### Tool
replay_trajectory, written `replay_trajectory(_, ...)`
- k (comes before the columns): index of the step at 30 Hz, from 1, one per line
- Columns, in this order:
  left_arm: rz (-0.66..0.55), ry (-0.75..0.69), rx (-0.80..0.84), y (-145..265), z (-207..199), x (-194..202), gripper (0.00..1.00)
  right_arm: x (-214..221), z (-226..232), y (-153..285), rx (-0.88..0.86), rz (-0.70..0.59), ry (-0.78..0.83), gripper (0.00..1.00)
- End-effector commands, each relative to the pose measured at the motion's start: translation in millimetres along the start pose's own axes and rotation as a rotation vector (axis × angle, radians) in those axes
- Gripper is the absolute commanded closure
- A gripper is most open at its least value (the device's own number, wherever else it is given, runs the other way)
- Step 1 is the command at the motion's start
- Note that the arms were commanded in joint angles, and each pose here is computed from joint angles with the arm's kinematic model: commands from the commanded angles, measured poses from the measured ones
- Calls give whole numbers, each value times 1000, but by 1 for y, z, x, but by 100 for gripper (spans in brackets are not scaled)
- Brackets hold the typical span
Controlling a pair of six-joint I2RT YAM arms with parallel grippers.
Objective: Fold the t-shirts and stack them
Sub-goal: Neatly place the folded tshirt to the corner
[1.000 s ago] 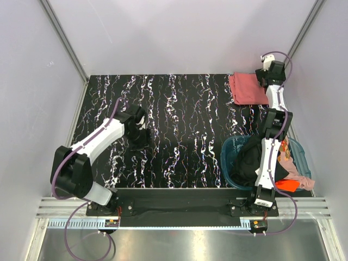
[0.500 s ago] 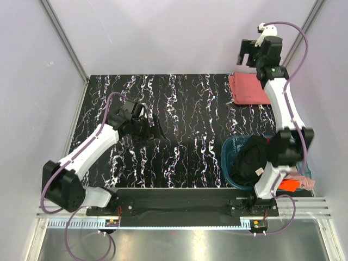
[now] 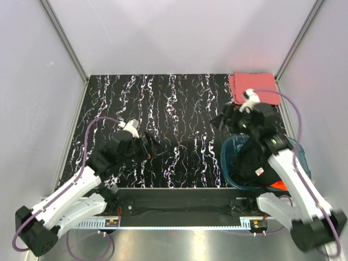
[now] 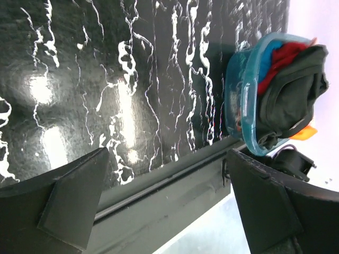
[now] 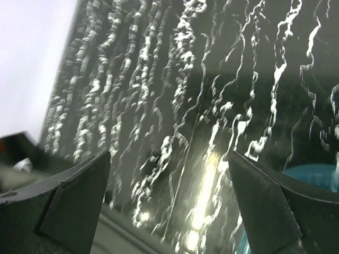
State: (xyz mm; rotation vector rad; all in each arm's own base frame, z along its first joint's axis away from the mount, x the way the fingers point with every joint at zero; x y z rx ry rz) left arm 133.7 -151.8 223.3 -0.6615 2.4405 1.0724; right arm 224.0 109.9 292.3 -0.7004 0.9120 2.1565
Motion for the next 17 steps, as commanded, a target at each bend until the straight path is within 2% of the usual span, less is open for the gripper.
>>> replay_trajectory(1, -257, 19, 89, 18, -4, -7, 1, 20, 7, 60, -39, -87, -30, 0)
replay_trajectory(5, -385, 38, 149, 32, 8, 3, 1, 63, -12, 86, 26, -51, -143, 0)
replay_trajectory(6, -391, 52, 164, 30, 12, 7, 1, 77, -23, 86, 92, -40, -194, 0)
replay_trajectory(11, -395, 71, 289, 39, 17, 23, 1, 104, -32, 112, 107, -131, -368, 0)
replay_trajectory(13, -400, 88, 316, 41, 20, 27, 1, 112, -31, 122, 52, -151, -369, 0)
replay_trajectory(16, -427, 91, 428, 49, 20, 35, 1, 118, -29, 135, -12, -196, -376, 0)
replay_trajectory(17, -402, 76, 478, 47, 22, 41, 1, 119, -28, 140, -44, -212, -366, 0)
Point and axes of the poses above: each gripper's point midway between its finger pads, its own y axis back along the fingers, its own z axis along the line the jaws close on, x = y × z, the point moved 10 cm from there along y, back along the fingers, and after that the axes turned 7 degrees about -y, right-handed, at the moved point
